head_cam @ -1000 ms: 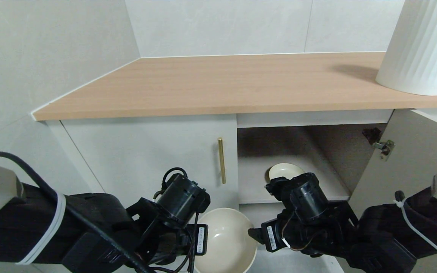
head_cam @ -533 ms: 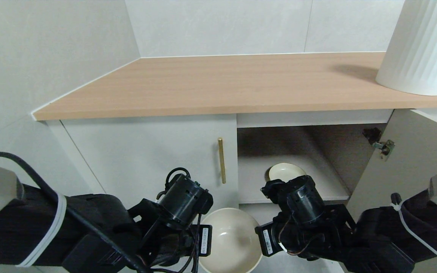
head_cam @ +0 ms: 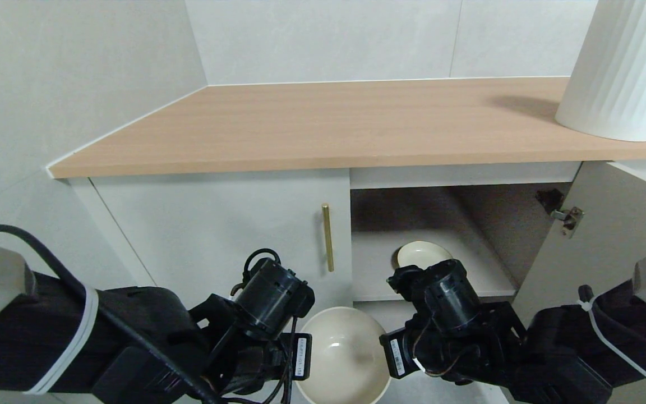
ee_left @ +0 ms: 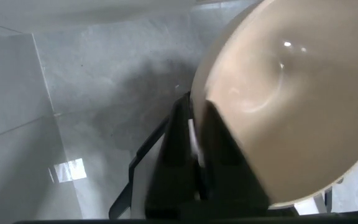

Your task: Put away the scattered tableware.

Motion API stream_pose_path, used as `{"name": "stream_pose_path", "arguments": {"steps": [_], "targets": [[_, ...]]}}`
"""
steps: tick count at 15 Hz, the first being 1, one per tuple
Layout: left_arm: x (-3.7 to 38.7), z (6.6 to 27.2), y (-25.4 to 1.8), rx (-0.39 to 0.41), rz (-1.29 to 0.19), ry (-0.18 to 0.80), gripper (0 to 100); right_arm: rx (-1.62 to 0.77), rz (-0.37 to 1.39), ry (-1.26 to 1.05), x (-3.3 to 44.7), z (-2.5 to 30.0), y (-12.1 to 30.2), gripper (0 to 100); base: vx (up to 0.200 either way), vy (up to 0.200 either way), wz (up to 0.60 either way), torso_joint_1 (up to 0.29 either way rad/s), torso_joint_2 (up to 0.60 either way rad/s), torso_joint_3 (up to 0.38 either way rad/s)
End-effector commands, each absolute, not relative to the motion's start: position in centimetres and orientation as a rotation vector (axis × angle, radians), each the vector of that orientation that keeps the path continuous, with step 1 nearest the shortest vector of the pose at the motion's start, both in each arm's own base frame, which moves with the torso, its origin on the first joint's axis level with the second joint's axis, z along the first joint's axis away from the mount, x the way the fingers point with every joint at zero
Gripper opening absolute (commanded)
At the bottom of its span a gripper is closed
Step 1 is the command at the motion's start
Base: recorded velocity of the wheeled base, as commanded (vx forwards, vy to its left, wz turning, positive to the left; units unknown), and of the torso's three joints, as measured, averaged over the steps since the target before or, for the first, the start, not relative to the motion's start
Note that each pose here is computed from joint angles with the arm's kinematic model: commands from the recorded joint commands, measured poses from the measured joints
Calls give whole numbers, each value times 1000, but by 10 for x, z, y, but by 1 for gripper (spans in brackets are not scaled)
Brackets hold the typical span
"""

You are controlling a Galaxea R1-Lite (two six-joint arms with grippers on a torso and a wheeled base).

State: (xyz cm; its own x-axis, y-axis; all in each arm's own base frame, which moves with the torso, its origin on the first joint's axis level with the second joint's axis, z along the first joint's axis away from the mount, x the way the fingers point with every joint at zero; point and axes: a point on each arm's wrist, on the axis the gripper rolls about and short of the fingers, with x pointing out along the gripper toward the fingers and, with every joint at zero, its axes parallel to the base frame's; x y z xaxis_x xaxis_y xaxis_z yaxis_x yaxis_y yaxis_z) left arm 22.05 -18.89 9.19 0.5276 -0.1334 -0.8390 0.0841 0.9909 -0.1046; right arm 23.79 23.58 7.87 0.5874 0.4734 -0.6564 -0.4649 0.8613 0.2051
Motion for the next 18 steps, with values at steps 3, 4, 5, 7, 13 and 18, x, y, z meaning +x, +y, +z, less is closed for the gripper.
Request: {"name": "stream_pose_path", "arguments": {"steps": [3,4,5,7,13,18], "targets": [[221,92,-190,-57,-134,1004,100,13,553,769,237,78,236,0,0,0,0,0,0,0],[221,91,-190,-57,-134,1005,100,13,553,769,237,78,236,0,0,0,0,0,0,0],[221,91,-190,-57,-134,1005,100,11,551,772,238,77,236,0,0,0,0,0,0,0],[221,92,-190,-58,-135,1003,100,4,545,781,239,75,235,0,0,0,0,0,0,0],[221,93,-190,-59,-136,1001,100,-70,395,894,263,72,206,0,0,0,0,0,0,0],[221,92,-190,-58,-134,1002,100,53,172,862,311,71,184,0,0,0,0,0,0,0]]}}
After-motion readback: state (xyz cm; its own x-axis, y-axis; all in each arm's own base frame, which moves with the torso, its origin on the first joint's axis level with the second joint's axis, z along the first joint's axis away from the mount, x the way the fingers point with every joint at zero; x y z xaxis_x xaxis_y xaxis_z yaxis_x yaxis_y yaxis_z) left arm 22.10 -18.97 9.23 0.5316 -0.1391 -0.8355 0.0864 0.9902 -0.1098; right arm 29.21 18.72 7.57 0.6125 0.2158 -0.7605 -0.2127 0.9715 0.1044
